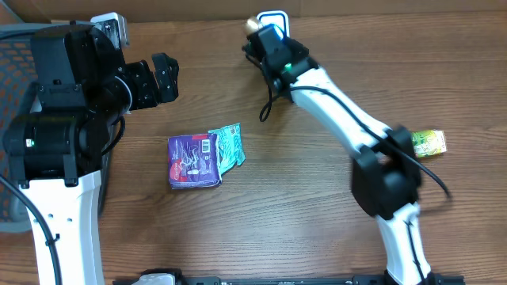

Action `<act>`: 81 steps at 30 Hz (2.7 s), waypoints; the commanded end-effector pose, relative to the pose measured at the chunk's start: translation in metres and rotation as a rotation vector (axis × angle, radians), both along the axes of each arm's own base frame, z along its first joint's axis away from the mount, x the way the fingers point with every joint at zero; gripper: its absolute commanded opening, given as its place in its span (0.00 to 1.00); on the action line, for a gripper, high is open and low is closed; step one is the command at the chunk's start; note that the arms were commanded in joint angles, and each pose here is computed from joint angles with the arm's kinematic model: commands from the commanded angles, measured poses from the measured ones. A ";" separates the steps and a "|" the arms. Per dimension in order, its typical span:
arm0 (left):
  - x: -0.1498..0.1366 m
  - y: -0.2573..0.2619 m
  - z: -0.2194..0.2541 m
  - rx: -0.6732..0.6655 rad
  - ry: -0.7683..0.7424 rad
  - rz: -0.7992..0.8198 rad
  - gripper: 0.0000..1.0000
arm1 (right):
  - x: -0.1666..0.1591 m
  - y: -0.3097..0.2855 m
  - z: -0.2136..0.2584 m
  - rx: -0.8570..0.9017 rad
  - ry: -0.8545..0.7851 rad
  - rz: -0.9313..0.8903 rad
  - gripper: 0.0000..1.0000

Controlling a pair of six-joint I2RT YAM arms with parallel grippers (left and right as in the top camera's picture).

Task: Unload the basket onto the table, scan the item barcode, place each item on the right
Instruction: 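Carry the white tube right and drop it beside the green snack pack, then reach the right gripper to the mint-green packet and grasp it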

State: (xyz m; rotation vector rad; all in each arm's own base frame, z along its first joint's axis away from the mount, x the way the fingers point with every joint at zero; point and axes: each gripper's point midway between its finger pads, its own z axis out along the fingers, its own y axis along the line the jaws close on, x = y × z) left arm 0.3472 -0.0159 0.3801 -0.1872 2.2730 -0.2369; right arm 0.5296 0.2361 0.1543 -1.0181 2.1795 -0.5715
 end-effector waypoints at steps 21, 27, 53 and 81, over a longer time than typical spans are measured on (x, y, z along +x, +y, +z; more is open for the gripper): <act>0.001 -0.001 0.002 0.012 -0.009 -0.016 0.99 | -0.145 -0.249 -0.065 0.946 0.111 -1.709 0.04; 0.001 -0.001 0.002 0.012 -0.009 -0.016 1.00 | -0.147 -0.290 -0.073 0.914 0.017 -1.756 0.69; 0.001 -0.001 0.002 0.012 -0.009 -0.016 1.00 | -0.194 0.063 -0.076 1.066 0.908 -0.688 0.62; 0.001 -0.001 0.002 0.012 -0.009 -0.016 1.00 | -0.187 0.065 -0.114 0.808 0.902 -0.424 0.06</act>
